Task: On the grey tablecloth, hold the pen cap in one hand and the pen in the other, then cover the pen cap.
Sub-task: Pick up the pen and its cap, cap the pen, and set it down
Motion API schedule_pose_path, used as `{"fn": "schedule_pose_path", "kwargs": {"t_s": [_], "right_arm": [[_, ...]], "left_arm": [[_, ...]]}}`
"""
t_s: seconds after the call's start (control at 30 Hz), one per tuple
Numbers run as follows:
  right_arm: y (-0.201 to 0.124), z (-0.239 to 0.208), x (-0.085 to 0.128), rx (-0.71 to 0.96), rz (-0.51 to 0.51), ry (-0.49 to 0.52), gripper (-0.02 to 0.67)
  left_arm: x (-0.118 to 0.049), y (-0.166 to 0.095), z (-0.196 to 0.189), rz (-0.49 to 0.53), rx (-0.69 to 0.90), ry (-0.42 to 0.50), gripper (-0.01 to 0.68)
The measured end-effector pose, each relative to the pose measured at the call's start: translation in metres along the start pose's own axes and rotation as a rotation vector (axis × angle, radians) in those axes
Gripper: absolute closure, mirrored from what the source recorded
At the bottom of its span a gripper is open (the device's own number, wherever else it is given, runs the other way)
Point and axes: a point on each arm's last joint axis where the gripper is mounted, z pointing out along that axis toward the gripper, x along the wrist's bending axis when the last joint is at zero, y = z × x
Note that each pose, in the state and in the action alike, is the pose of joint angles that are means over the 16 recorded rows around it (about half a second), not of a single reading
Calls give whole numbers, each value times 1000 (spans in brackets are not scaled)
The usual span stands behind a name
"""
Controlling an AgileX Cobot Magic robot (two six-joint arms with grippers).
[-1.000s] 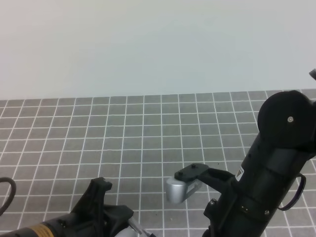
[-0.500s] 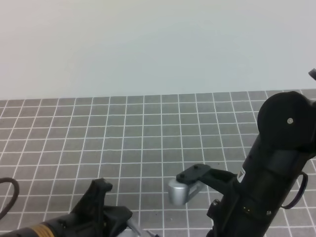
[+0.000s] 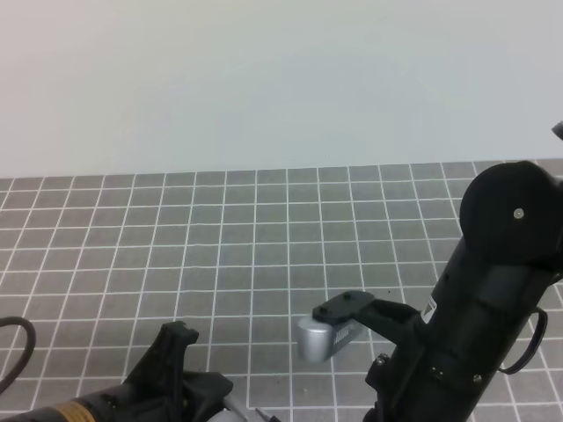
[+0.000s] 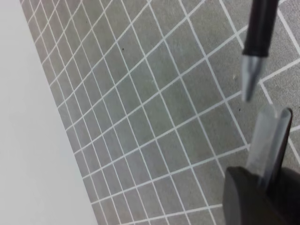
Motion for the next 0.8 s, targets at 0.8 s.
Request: {"fn": "schedule_pose_path", "kwargs": {"t_s": [0.8], "right_arm": [[1,0,2,-11,-10,17,580]], "left_arm": [[4,-1,0,12,7,40,596]]}}
